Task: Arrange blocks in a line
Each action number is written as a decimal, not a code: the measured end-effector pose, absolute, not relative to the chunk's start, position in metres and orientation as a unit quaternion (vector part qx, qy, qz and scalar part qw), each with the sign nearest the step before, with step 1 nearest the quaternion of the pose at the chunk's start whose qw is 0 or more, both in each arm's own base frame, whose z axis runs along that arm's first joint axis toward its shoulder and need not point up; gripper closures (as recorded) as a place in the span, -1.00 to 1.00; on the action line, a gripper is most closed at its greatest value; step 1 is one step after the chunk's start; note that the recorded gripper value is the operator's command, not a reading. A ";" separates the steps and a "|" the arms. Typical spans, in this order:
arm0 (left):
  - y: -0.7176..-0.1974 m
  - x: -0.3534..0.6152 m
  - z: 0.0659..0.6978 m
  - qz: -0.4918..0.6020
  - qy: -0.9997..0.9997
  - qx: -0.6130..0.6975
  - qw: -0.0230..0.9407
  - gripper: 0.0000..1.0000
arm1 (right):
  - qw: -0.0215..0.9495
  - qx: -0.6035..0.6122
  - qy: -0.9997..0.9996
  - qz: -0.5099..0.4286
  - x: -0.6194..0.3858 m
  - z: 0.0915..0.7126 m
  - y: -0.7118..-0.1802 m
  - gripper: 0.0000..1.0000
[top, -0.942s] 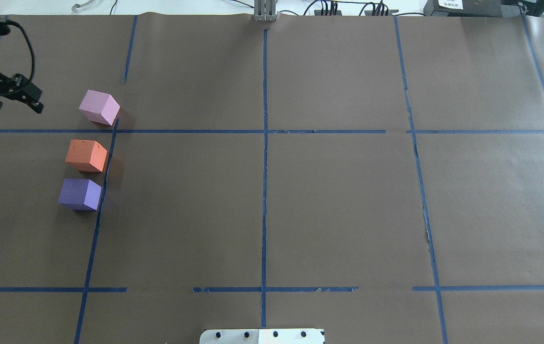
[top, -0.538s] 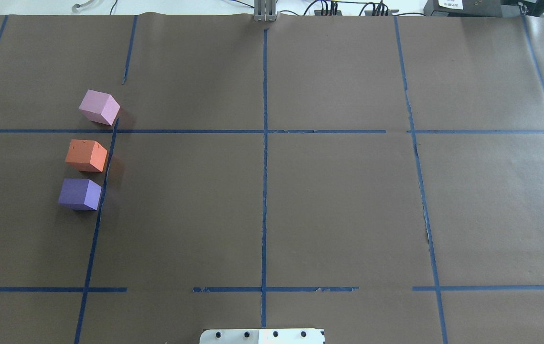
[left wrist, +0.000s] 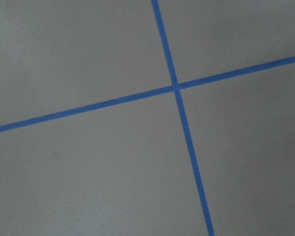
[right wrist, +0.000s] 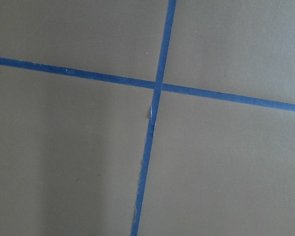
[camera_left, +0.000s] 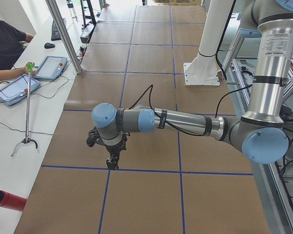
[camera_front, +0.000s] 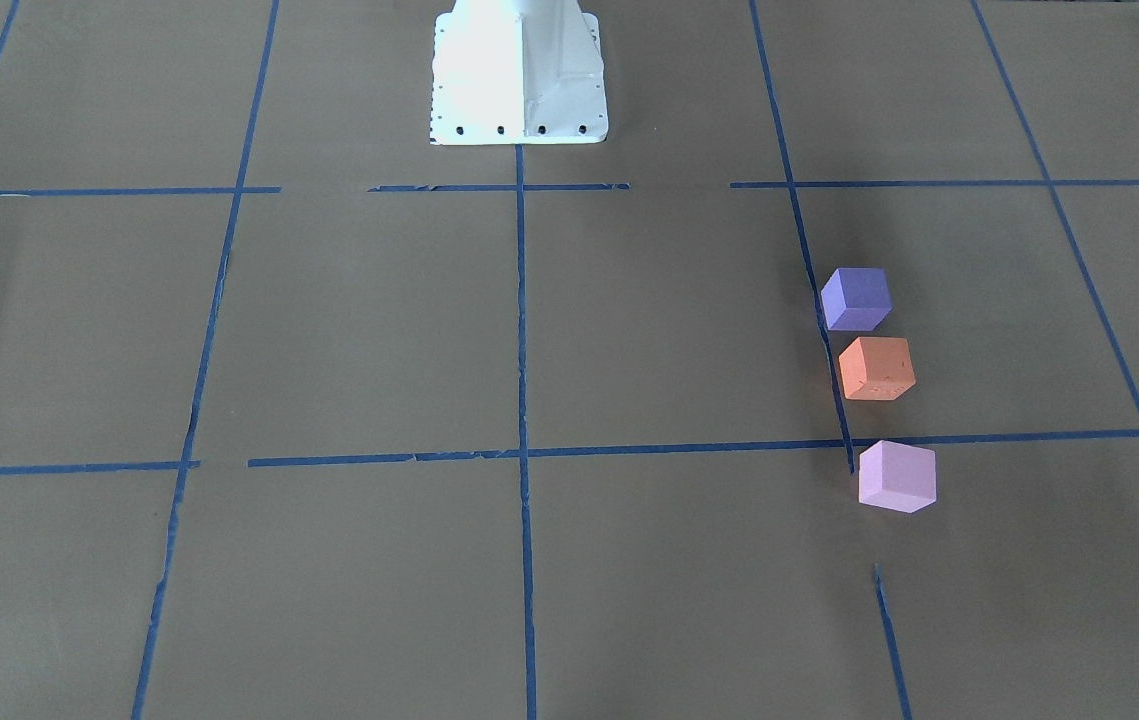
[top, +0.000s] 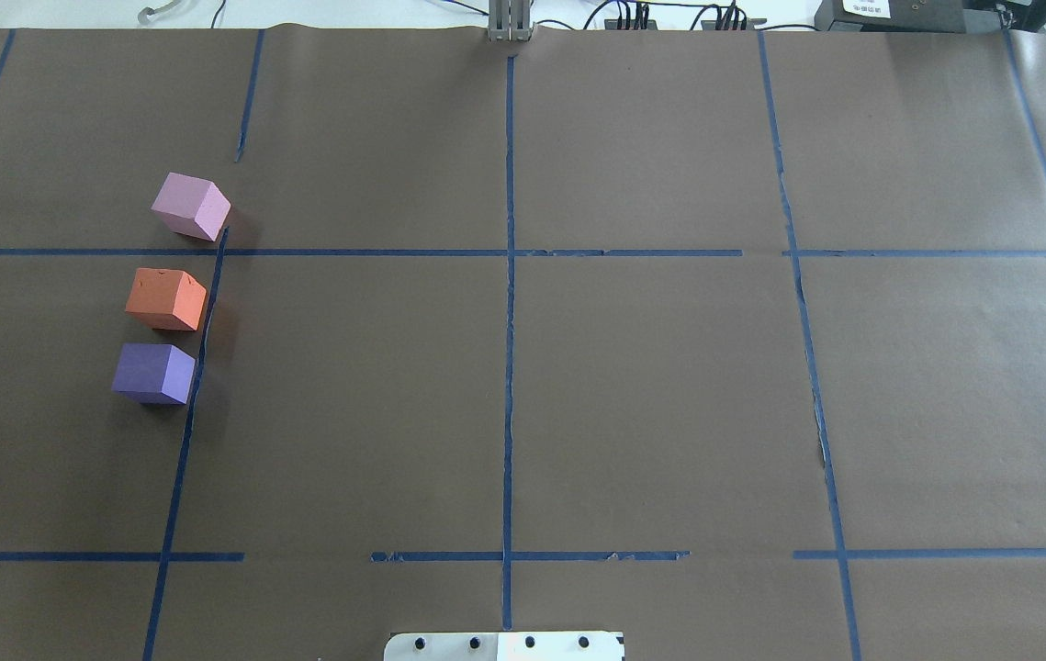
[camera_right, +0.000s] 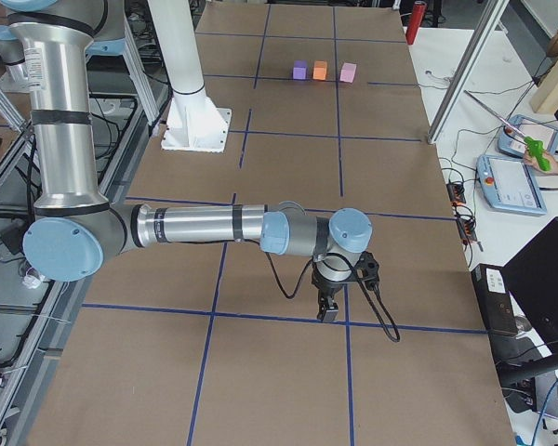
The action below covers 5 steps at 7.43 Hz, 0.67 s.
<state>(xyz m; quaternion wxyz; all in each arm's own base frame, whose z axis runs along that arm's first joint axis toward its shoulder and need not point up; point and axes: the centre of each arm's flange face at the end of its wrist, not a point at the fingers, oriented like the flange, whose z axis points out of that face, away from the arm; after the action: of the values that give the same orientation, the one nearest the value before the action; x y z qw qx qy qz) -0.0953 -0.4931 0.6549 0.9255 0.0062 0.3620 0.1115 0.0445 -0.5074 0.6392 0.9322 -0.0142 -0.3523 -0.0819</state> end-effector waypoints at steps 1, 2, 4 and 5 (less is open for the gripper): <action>-0.486 -0.097 0.666 0.107 0.364 -0.002 0.925 -1.00 | 0.932 -0.014 -0.352 -0.082 0.044 0.639 -0.507 -1.00; -0.483 -0.097 0.669 0.105 0.365 -0.005 0.925 -1.00 | 0.932 -0.014 -0.352 -0.082 0.044 0.639 -0.507 -1.00; -0.482 -0.097 0.671 0.092 0.365 -0.013 0.926 -1.00 | 0.932 -0.015 -0.352 -0.081 0.044 0.640 -0.507 -1.00; -0.483 -0.096 0.672 0.088 0.365 -0.016 0.927 -1.00 | 0.932 -0.015 -0.352 -0.081 0.044 0.640 -0.507 -1.00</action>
<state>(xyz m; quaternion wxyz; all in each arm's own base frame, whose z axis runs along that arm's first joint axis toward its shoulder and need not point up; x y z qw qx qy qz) -0.0964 -0.4825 0.6722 0.9268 -0.0159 0.3648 0.0884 0.0445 -0.5074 0.6395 0.9322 -0.0147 -0.3523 -0.0814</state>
